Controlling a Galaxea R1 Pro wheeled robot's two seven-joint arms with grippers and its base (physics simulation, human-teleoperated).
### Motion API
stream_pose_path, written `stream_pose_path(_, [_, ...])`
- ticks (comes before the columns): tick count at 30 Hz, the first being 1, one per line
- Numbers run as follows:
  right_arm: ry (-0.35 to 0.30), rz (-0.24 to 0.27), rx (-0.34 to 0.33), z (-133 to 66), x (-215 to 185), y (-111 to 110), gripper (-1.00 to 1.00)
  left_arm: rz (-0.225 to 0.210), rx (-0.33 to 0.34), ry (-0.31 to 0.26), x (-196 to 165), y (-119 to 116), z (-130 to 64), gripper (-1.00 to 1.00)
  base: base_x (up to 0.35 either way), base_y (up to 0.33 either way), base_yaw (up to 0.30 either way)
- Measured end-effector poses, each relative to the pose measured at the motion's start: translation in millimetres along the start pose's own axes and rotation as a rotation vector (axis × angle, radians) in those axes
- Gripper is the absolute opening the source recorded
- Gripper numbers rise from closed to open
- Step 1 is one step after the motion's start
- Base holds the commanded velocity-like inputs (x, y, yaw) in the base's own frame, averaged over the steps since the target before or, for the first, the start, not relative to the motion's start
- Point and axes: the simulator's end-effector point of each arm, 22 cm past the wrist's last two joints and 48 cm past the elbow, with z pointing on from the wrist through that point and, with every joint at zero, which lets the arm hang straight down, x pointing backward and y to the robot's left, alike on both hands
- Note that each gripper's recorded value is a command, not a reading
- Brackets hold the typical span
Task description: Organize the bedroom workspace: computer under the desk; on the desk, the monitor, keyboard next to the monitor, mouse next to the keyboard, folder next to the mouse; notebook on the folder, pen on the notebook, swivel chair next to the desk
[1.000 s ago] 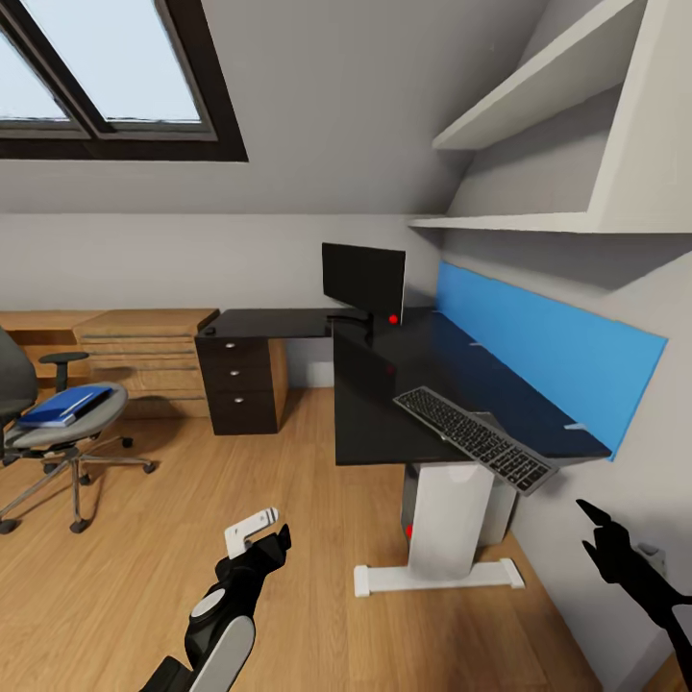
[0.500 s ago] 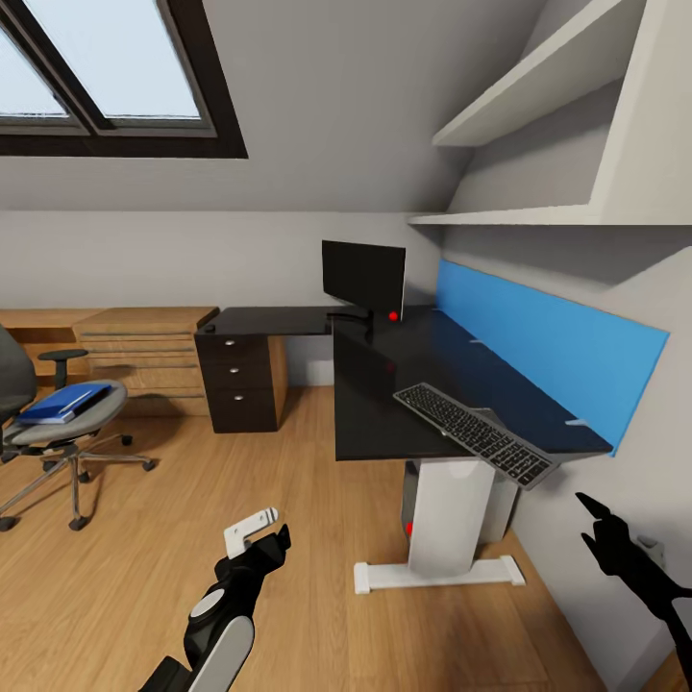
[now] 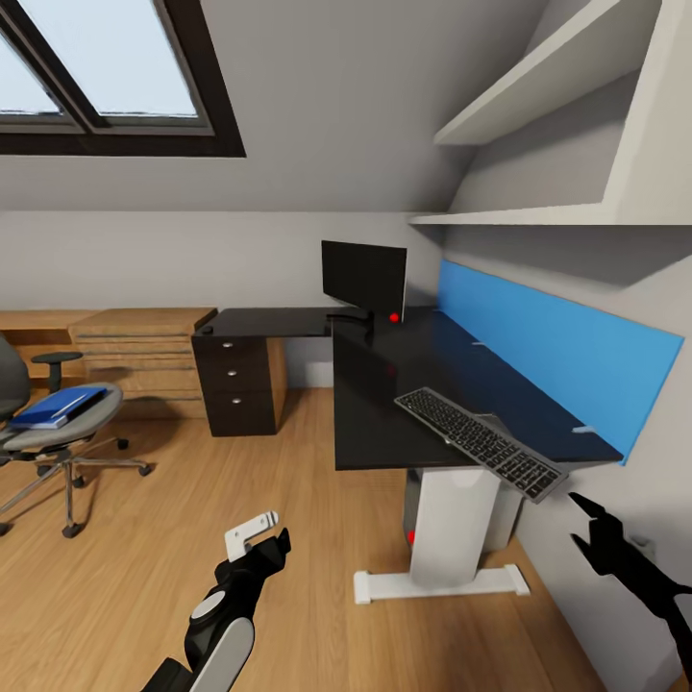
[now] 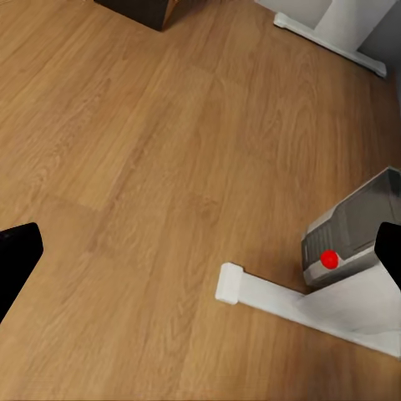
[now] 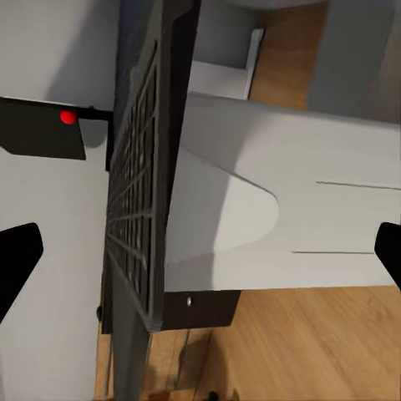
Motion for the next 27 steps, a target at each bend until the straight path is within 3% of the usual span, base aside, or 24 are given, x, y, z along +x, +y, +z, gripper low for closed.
stream_pose_path(11, [0.01,0.039,0.045,-0.2,5,-15,1.0,0.001,0.0,0.002,1,0,0.2,1.0,0.13,0.0,0.0])
stream_pose_path(27, [0.039,0.036,0.048,4.5,21,-12,1.0,0.001,0.001,0.003,-2,-2,-1.2,1.0,0.058,0.024,0.0])
